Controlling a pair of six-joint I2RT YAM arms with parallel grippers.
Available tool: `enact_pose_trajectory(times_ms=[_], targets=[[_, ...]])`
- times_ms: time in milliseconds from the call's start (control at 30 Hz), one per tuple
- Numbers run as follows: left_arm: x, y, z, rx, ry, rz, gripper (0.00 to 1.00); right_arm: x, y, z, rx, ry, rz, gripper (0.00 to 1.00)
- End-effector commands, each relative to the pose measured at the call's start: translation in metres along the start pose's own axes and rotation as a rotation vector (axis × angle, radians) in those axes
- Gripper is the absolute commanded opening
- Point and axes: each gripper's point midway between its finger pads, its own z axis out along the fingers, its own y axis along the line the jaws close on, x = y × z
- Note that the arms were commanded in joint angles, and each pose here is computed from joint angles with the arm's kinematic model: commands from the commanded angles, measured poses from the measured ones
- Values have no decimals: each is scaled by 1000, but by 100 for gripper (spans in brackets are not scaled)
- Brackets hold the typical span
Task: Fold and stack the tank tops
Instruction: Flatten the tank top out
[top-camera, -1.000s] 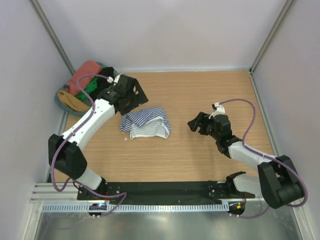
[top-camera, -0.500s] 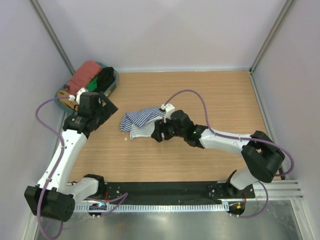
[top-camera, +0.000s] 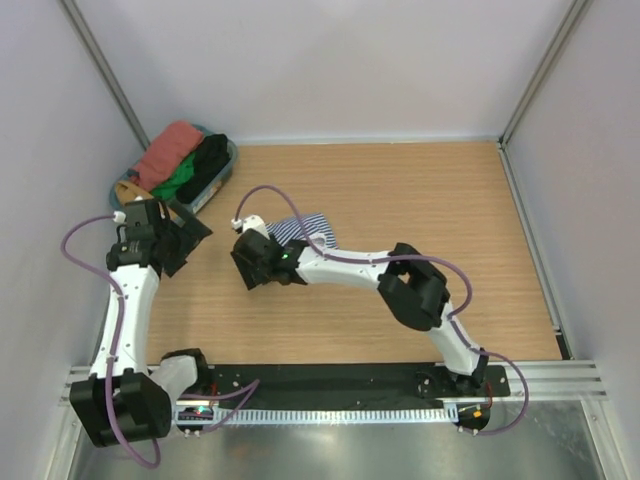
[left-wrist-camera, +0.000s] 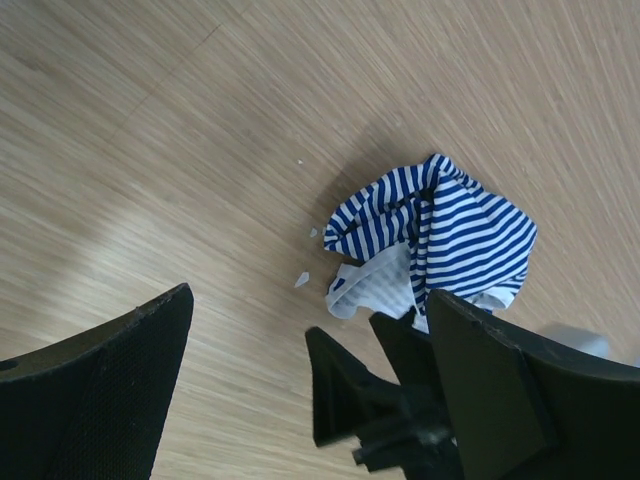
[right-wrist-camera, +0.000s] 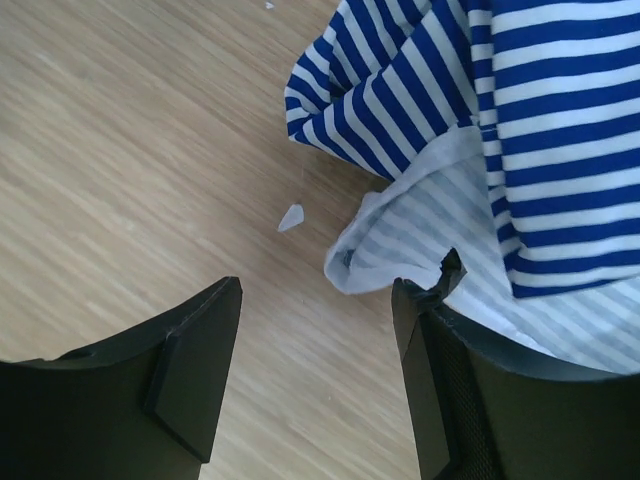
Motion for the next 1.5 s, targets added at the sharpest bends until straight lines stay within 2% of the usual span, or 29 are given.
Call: enact_pose_trajectory(times_ms=[0, 133, 200, 233, 267, 300, 467, 533, 567, 633, 700, 733, 867, 900, 967, 1133, 1467], targets=[[1, -6, -4, 56, 24, 54, 100, 17, -28, 10, 218, 78, -36, 69], [0, -6, -5, 56, 29, 66, 100, 27, -44, 20, 326, 124, -61, 69], [0, -6, -6, 58, 24, 68, 99, 25, -46, 21, 312, 116, -55, 50], [0, -5, -6, 58, 22, 65, 100, 27, -47, 22, 302, 108, -45, 36], [0, -6, -7, 64, 18, 60, 100, 24, -50, 19, 299, 99, -32, 3], [4, -11, -11, 99, 29, 59, 100, 22, -53, 17, 294, 94, -29, 1], [6, -24, -22, 202, -9, 58, 100, -22, -66, -53, 273, -89, 0, 1], [5, -23, -27, 202, -27, 62, 100, -16, -78, -73, 281, -94, -8, 1], [6, -23, -28, 205, -26, 61, 100, -33, -79, -102, 255, -151, 16, 1], [8, -24, -29, 216, -25, 52, 100, -23, -91, -124, 263, -151, 18, 1], [18, -32, -30, 257, -1, 61, 98, -33, -100, -162, 241, -211, 55, 1], [20, -38, -29, 277, -2, 75, 97, -21, -109, -170, 254, -192, 51, 1], [57, -68, -27, 299, 64, 219, 97, -36, -129, -233, 226, -287, 92, 1], [71, -87, -29, 321, 93, 275, 97, -53, -143, -275, 227, -369, 125, 1], [81, -99, -26, 347, 122, 301, 96, -70, -160, -314, 235, -440, 158, 1], [106, -120, -28, 400, 138, 396, 94, -78, -197, -340, 297, -438, 165, 1], [173, -135, -21, 495, 193, 622, 96, -53, -212, -310, 300, -358, 162, 1]])
